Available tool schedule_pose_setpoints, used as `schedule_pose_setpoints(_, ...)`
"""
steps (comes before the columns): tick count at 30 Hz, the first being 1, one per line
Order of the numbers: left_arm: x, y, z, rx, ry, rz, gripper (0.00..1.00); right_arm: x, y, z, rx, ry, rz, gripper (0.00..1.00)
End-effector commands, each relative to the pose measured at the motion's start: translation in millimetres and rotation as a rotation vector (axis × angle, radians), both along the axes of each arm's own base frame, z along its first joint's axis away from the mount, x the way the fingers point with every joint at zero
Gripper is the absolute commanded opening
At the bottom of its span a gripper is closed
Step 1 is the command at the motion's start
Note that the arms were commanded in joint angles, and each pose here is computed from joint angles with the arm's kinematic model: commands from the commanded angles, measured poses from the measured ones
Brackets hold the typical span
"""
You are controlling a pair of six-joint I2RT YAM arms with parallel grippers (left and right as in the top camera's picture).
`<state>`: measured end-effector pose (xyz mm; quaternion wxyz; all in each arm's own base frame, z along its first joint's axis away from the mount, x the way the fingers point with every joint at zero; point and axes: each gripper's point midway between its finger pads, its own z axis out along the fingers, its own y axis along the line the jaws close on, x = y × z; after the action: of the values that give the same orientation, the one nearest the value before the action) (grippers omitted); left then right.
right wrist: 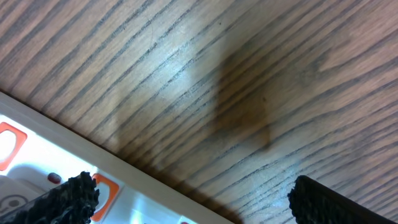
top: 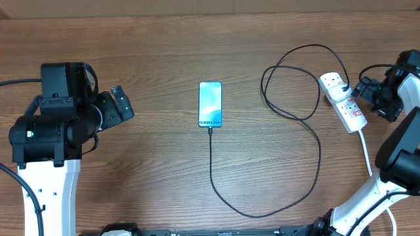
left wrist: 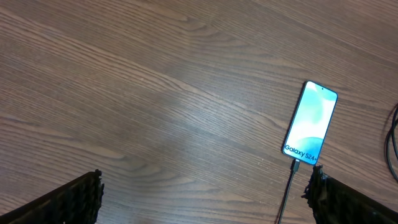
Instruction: Plug charger to phone and switch on socket
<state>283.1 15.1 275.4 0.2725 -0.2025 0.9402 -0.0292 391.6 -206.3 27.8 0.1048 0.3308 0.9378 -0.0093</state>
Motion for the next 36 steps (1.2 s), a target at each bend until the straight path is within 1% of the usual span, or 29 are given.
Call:
schedule_pose_setpoints(1, 0, 0, 0, 0.003, 0.002, -0.015, 1.00, 0, 2, -2, 0.005, 0.001, -0.003, 1.00)
schedule_pose_setpoints(8, 0, 0, 0, 0.003, 0.002, -0.015, 1.00, 1, 8, -2, 0.038, -0.006, 0.004, 1.00)
schedule_pose_setpoints(36, 0, 0, 0, 0.003, 0.003, -0.015, 0.99, -6, 12, -4, 0.057, 0.020, 0.004, 1.00)
